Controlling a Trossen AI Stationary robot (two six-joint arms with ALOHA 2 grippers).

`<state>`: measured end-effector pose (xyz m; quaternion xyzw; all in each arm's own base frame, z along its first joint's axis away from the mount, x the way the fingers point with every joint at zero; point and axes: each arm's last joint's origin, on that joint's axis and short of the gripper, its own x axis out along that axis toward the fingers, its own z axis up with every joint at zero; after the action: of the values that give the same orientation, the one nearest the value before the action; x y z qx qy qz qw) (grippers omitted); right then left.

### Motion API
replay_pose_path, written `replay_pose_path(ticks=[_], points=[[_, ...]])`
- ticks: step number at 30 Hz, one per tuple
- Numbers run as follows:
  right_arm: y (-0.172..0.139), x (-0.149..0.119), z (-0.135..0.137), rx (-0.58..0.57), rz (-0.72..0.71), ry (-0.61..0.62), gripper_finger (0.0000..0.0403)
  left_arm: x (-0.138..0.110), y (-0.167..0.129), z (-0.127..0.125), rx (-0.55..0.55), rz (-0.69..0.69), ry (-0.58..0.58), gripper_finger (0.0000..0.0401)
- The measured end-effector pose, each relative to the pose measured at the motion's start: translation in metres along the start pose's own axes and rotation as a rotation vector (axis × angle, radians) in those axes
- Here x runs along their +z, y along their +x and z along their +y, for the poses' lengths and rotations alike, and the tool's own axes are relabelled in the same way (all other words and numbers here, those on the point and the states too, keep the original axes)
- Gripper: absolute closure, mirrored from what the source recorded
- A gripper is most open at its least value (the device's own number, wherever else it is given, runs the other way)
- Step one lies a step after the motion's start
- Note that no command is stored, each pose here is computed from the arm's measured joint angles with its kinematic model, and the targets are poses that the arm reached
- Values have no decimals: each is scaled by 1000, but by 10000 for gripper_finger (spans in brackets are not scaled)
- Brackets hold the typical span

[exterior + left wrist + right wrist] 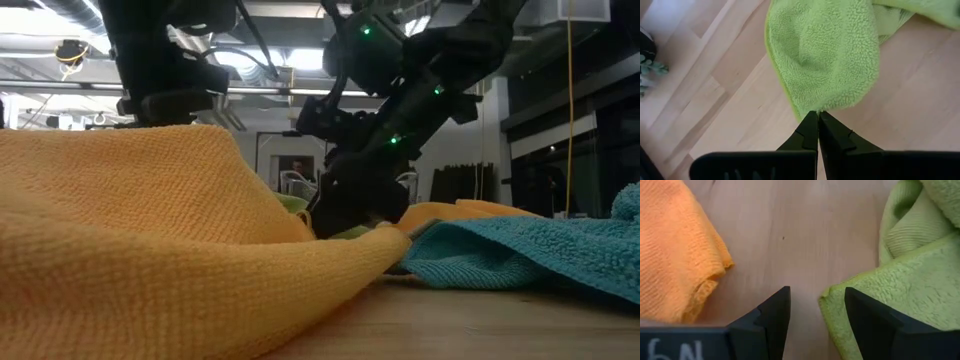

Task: Fold microfiber towels
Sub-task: Fold the green microfiber cloth

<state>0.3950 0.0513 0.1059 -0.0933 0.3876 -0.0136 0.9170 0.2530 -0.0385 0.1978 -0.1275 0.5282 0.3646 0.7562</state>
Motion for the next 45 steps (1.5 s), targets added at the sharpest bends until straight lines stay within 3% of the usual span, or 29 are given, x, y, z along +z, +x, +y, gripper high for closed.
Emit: replay_pose_path(ticks=[4,12,18,23,29,34,39,45], points=[[2,-1,-5,-7,14,30,212,0,0,0,-3,-3,-2,401],[5,-8,-28,100,84,183,212,0,0,0,-3,-3,-1,401],[5,-10,-34,101,92,201,221,0,0,0,-4,-3,0,401],[6,-11,-35,95,97,226,273,0,0,0,-4,-3,0,401],[6,-12,-35,92,107,281,381,0,0,0,-4,-3,0,401],[2,-10,-35,97,105,269,397,0,0,0,-2,-3,1,401],[-26,5,-40,108,159,185,400,8,-16,5,70,-13,28,401],[-91,46,-57,17,105,93,401,21,-52,16,182,-4,94,401]])
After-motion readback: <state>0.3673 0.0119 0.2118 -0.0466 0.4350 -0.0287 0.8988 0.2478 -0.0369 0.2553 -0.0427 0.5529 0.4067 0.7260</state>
